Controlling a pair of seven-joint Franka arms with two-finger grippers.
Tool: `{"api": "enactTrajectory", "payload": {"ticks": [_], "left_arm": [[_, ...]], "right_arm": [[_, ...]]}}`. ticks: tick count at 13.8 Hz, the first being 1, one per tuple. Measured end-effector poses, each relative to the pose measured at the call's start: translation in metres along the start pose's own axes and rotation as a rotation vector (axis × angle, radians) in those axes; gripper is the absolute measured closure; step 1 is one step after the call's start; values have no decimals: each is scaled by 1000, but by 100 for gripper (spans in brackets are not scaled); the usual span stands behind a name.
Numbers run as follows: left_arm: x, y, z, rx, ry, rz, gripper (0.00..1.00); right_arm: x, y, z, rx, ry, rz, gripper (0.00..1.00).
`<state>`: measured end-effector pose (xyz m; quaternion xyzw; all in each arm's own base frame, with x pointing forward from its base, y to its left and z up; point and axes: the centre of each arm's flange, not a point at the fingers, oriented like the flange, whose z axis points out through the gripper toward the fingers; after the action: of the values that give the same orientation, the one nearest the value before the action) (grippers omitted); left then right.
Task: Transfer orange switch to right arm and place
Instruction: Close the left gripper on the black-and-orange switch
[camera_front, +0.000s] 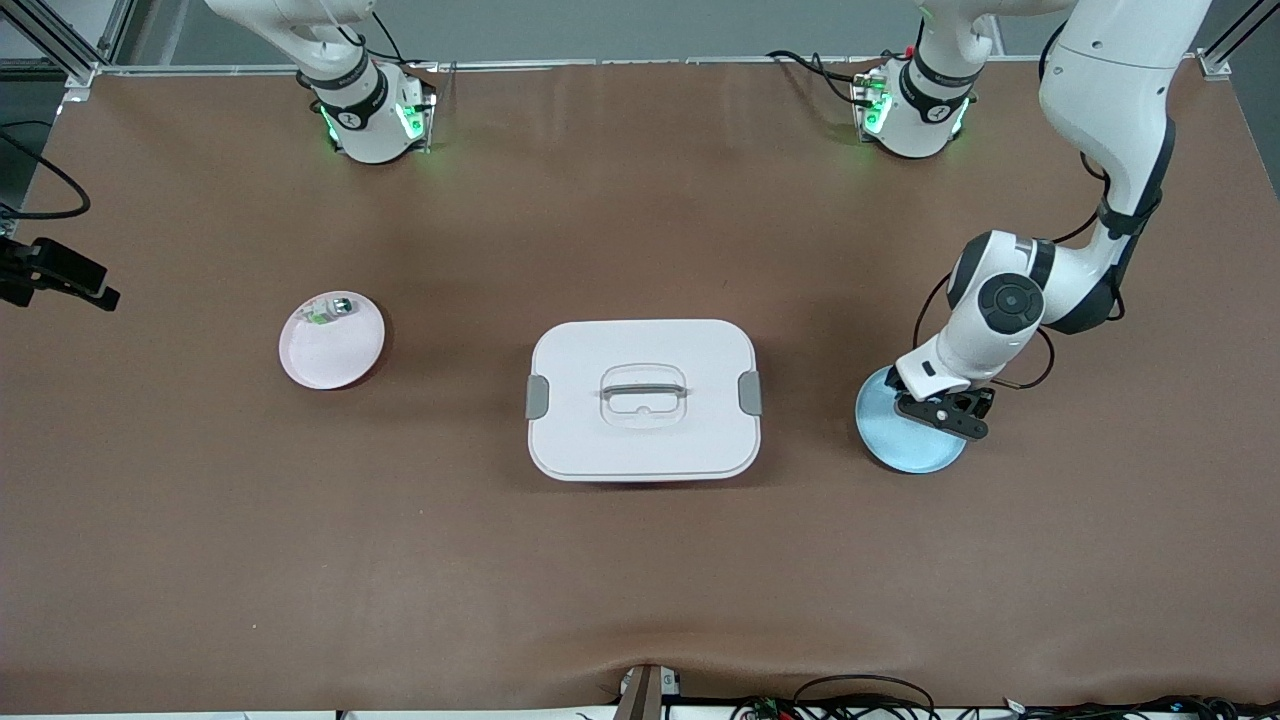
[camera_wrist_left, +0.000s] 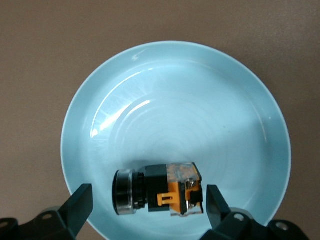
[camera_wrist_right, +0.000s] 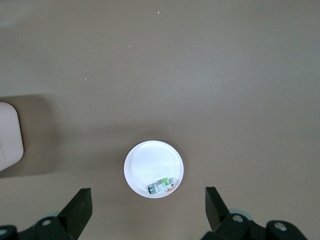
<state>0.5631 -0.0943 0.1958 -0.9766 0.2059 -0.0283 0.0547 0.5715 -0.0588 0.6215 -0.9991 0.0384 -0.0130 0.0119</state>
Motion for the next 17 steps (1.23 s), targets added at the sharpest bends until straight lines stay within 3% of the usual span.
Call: {"api": "enactTrajectory", "payload": {"ticks": [10, 12, 14, 17], "left_arm": [[-1, 2, 12, -10, 11, -18, 0], [0, 2, 13, -11, 15, -18, 5], [0, 2, 13, -12, 21, -18, 26], [1, 3, 12, -12, 29, -18, 28]], "right_arm": [[2, 0, -2, -1, 19, 0, 0], [2, 1, -2, -5, 19, 0, 0], [2, 3, -2, -23, 18, 0, 0], [2, 3, -1, -39, 17, -3, 0]]}}
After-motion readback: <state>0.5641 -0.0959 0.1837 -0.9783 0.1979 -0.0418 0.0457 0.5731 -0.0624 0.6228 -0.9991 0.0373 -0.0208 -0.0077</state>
